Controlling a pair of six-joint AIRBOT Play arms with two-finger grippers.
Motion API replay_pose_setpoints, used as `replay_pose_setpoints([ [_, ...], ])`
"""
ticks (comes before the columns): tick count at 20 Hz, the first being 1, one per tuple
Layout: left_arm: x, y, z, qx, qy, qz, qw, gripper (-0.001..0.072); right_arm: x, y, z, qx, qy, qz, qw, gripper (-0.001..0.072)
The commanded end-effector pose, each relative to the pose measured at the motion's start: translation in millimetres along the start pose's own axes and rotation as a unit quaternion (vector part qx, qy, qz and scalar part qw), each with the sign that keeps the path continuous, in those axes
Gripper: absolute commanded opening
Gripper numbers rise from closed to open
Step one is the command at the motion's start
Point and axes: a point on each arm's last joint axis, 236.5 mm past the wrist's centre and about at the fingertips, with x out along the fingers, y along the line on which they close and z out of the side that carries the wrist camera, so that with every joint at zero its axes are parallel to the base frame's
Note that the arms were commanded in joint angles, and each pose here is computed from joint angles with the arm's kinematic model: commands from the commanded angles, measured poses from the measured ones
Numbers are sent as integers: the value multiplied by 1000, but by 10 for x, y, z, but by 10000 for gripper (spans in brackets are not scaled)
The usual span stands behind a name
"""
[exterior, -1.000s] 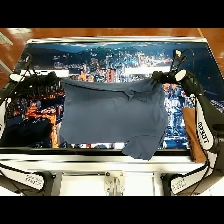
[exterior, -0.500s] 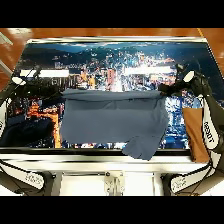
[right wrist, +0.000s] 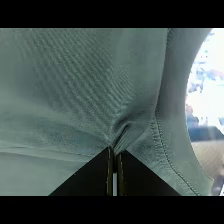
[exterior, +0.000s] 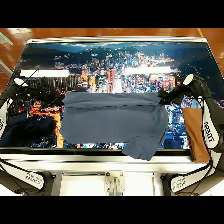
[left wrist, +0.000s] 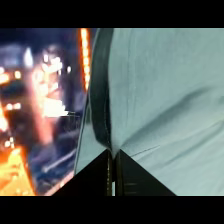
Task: Fold the shirts.
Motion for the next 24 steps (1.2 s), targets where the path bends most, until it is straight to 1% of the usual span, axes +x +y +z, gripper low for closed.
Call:
replay_pose_setpoints([
  [1,7,-16,-121,-23,26,-4,999,39,6,-53,-7,22,1,-11,1000,67],
  [3,33,-11,-160,-44,36,-6,998,40,5,-54,-1,24,0,-11,1000,69],
  [4,46,-16,-186,-46,42,-8,998,45,5,-30,-1,27,0,-6,1000,133],
  [5,48,-32,-206,-47,47,-12,998,152,4,7,1,29,0,2,1000,355],
  [6,38,-58,-227,-48,52,-17,997,420,-9,65,8,22,-1,13,1000,568],
  [7,8,-75,-268,-46,63,-20,997,615,-41,111,12,9,1,22,1000,596],
  [8,-51,-72,-310,-43,75,-19,996,631,-112,115,0,-7,6,22,1000,595],
  [10,-277,-1,-407,-40,97,-11,994,628,-401,43,-79,-46,18,10,999,595],
  [12,-576,185,-607,-48,120,14,991,618,-749,-345,-262,-50,41,-44,997,596],
  [13,-719,290,-751,-54,131,25,990,567,-906,-569,-404,-38,59,-69,995,595],
  [14,-804,349,-888,-60,131,22,989,540,-1029,-756,-574,-16,74,-77,994,595],
  [15,-833,398,-1071,-68,128,13,989,513,-1090,-859,-747,11,81,-65,994,595],
  [18,-606,565,-1745,-117,126,-6,985,518,-1050,-935,-1147,86,53,0,995,595],
  [20,-367,497,-2135,-125,138,-46,981,520,-976,-926,-1285,117,27,23,992,595],
  [22,-188,366,-2306,-134,143,-87,977,518,-925,-894,-1345,129,19,33,991,596],
  [24,-71,315,-2264,-153,117,-104,976,518,-913,-829,-1334,133,17,48,990,596],
])
